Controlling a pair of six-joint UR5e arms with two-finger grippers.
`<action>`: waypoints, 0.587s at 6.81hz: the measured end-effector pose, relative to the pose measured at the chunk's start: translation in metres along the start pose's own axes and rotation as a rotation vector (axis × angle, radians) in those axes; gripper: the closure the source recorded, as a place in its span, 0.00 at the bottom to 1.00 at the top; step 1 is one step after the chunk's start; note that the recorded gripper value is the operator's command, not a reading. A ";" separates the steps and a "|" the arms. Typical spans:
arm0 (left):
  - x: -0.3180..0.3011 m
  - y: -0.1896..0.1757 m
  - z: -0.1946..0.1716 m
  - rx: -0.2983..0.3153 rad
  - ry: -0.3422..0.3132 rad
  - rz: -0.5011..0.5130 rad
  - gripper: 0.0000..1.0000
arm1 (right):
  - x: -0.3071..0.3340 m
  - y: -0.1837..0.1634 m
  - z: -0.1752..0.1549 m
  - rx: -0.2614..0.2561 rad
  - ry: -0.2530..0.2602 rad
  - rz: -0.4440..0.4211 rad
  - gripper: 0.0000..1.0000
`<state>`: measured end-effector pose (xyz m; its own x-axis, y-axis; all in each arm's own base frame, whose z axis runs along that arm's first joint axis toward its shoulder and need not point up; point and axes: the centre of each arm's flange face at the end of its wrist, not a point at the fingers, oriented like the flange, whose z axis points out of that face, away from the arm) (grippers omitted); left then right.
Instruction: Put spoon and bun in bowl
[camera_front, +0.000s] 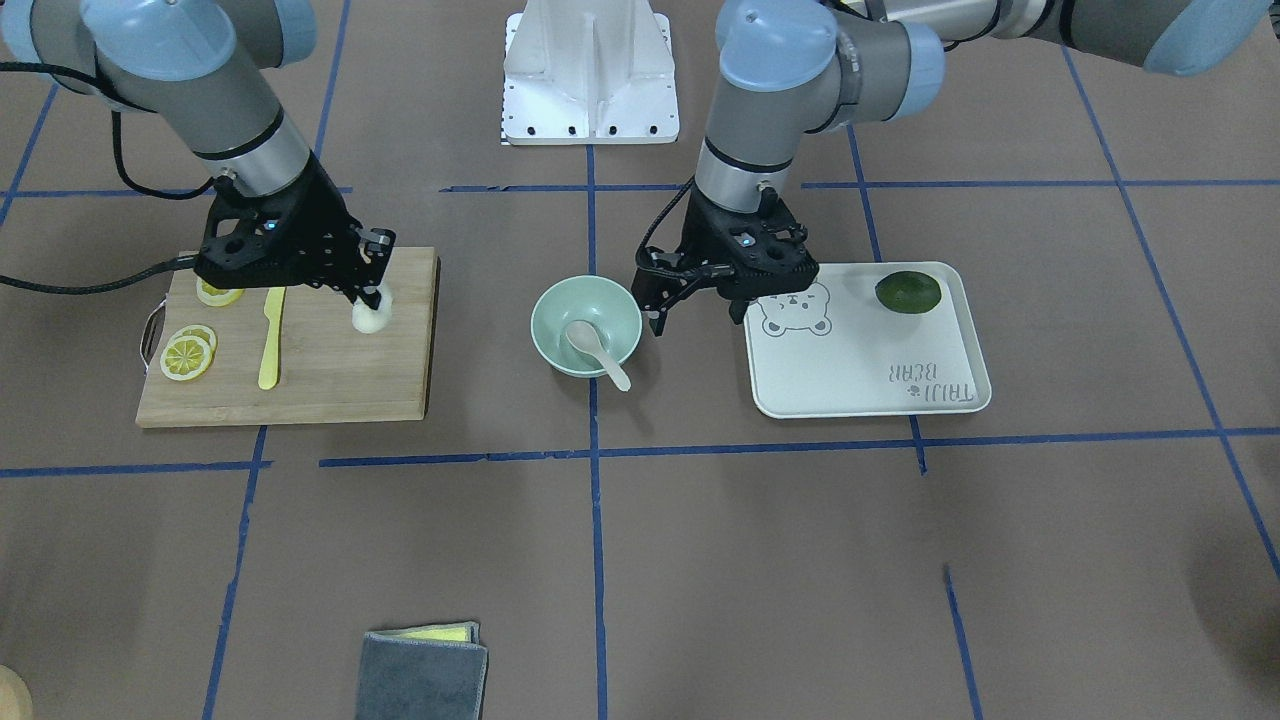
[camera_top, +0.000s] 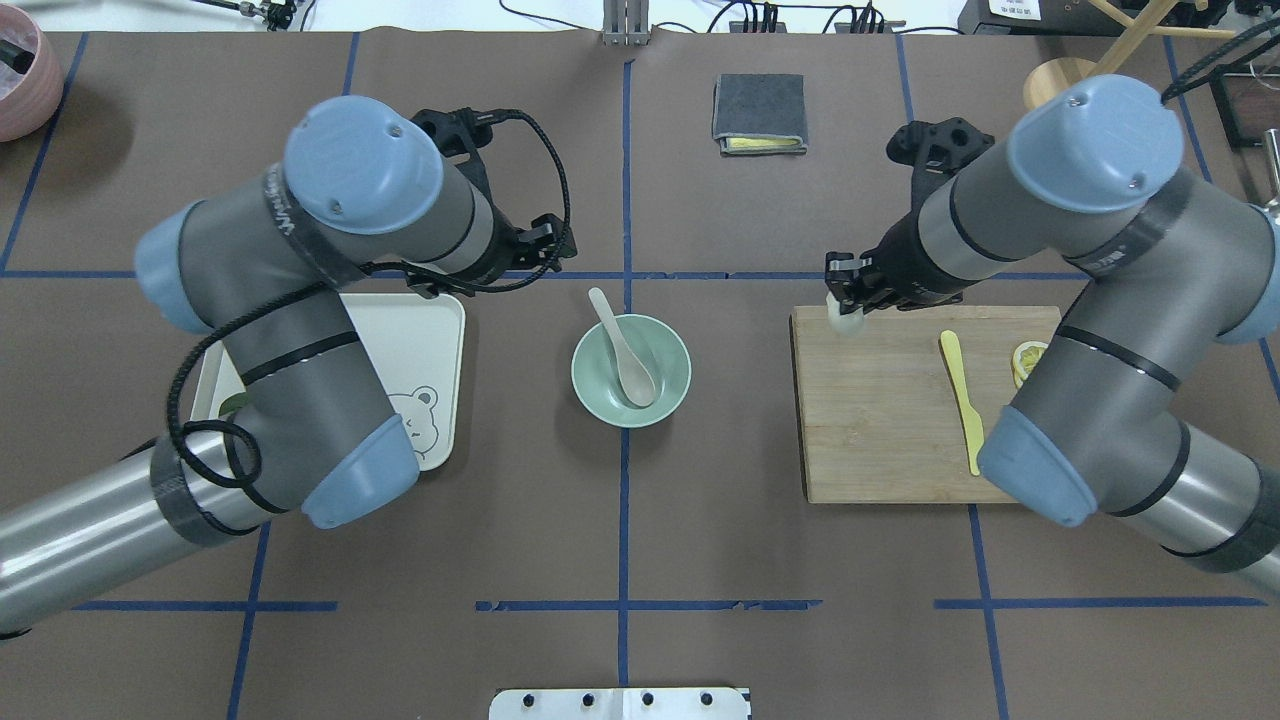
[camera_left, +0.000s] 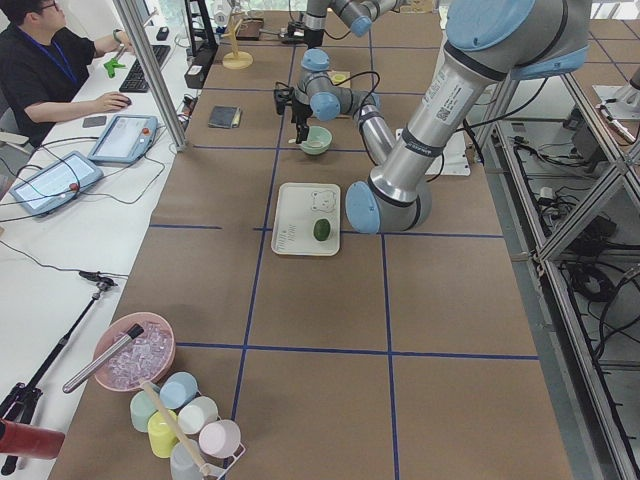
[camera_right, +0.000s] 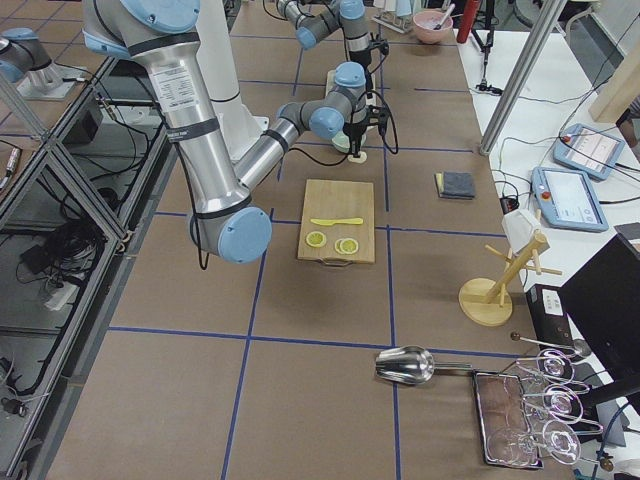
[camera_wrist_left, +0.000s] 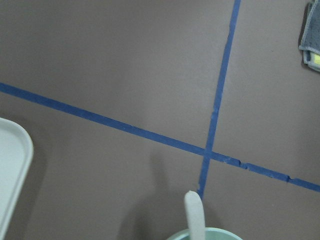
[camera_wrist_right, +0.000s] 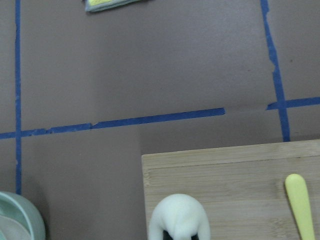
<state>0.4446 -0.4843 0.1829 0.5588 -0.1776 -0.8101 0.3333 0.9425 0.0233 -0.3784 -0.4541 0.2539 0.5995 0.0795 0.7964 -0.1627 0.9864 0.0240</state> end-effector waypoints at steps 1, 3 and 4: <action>-0.027 -0.012 -0.020 0.019 -0.015 0.058 0.00 | -0.036 0.013 0.013 0.003 0.010 0.004 1.00; -0.065 -0.031 -0.056 0.049 -0.040 0.144 0.00 | -0.109 0.033 0.048 0.020 0.027 0.035 1.00; -0.080 -0.041 -0.067 0.061 -0.061 0.173 0.00 | -0.138 0.038 0.065 0.017 0.037 0.039 0.90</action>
<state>0.3354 -0.4901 0.2081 0.6557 -0.0330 -0.7543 0.2730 0.9418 0.1961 -0.5178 -0.4367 0.1842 0.6208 0.1237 0.7742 -0.1996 0.9799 0.0034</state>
